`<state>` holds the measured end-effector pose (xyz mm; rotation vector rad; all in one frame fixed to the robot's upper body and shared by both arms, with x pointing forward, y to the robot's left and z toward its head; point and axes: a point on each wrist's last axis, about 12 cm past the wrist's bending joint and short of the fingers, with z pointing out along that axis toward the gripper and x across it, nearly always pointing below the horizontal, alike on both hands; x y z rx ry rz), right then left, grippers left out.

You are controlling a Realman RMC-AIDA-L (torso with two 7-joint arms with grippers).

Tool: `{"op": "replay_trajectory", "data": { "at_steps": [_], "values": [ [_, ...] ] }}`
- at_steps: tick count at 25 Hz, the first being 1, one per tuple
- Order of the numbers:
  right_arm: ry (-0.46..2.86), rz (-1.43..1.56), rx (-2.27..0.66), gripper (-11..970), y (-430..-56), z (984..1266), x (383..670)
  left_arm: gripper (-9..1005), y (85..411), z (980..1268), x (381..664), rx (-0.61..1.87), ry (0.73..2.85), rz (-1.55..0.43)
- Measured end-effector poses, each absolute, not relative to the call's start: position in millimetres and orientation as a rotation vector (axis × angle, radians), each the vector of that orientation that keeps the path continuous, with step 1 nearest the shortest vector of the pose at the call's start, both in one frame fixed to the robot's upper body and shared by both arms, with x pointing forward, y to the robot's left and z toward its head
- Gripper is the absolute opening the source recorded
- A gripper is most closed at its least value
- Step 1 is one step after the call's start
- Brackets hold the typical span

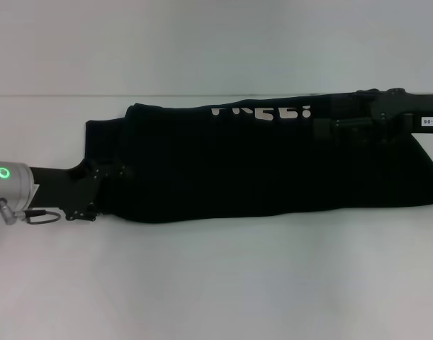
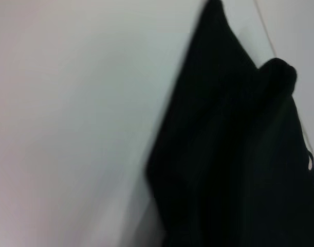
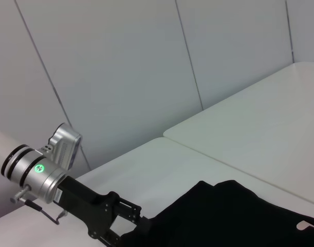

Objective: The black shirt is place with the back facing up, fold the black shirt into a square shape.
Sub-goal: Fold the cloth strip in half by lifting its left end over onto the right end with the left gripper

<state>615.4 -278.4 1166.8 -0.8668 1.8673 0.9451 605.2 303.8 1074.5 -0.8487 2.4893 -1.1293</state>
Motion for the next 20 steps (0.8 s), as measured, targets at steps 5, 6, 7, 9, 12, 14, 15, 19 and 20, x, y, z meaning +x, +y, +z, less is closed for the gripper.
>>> {"op": "replay_trajectory", "data": {
  "at_steps": [5,6,7,9,12,14,15,19,20],
  "values": [
    [1.866,0.944,-0.868,902,-278.0,1167.3,615.9,834,302.1,1075.9,607.3,-0.801,2.492,-1.118],
    [1.866,0.943,-0.868,902,-278.0,1167.3,616.0,831,302.0,1076.0,607.3,-0.793,2.493,-1.117],
    [1.866,0.943,-0.867,902,-277.9,1167.4,616.1,827,301.9,1075.9,607.2,-0.787,2.495,-1.116],
    [1.866,0.941,-0.867,902,-277.8,1167.5,616.4,820,301.8,1075.8,606.9,-0.775,2.499,-1.113],
    [1.865,0.939,-0.868,901,-277.8,1167.6,616.7,810,301.4,1075.9,606.4,-0.716,2.508,-1.103],
    [1.864,0.939,-0.869,901,-277.6,1167.8,616.8,767,301.2,1076.1,606.0,-0.667,2.513,-1.096],
    [1.864,0.939,-0.869,901,-277.4,1168.0,616.9,727,301.2,1076.1,606.0,-0.654,2.514,-1.093],
    [1.863,0.938,-0.870,901,-277.6,1168.4,617.2,568,301.3,1075.8,606.1,-0.620,2.520,-1.076],
    [1.863,0.938,-0.870,901,-277.6,1168.5,617.3,538,301.6,1075.4,606.0,-0.613,2.522,-1.070]
  ]
}}
